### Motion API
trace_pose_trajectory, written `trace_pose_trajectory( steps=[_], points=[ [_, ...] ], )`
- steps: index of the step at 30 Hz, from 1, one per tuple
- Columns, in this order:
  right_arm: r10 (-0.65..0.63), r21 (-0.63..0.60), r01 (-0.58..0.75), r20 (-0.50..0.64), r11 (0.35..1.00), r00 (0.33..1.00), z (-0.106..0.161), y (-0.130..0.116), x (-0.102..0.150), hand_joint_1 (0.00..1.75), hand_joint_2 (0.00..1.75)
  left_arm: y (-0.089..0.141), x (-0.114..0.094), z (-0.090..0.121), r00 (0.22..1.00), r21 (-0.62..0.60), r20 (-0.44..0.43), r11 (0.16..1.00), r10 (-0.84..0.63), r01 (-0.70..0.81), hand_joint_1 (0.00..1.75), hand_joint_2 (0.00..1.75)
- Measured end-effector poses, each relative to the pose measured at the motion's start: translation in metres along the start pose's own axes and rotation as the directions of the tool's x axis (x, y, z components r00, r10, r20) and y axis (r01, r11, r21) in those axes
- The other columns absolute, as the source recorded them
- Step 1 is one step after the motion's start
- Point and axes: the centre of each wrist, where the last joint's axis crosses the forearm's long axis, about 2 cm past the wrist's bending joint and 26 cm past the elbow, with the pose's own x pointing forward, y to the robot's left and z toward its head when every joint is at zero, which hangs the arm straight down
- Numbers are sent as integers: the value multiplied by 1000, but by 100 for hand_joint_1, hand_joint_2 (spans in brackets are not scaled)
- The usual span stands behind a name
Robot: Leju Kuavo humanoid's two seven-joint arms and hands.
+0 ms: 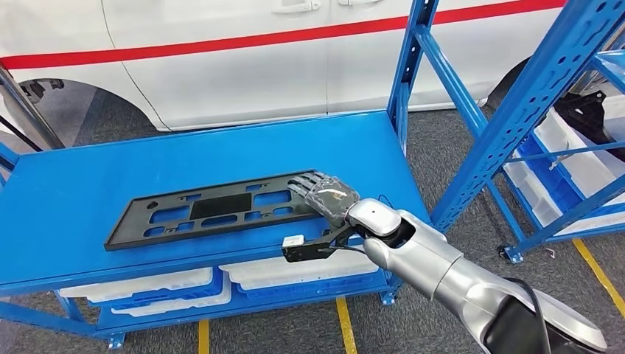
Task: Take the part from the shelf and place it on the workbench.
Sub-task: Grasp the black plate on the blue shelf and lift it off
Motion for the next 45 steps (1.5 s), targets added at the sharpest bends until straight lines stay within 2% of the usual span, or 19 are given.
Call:
trace_pose_trajectory(
  steps=[28, 39, 45],
  points=[
    [-7, -2, 7, 22, 1000, 1000, -5, -4, 6, 0, 175, 1, 6, -1, 1000, -20, 15, 1000, -11, 12, 0, 0],
    [-50, 6, 50, 91, 999, 995, -22, -17, 30, 0, 175, 10, 13, -3, 999, -22, 13, 999, -37, 37, 0, 0],
    [-60, 5, 60, 101, 998, 993, -26, -24, 33, 0, 175, 15, 17, -4, 999, -8, 17, 999, -51, 51, 0, 0]
  ],
)
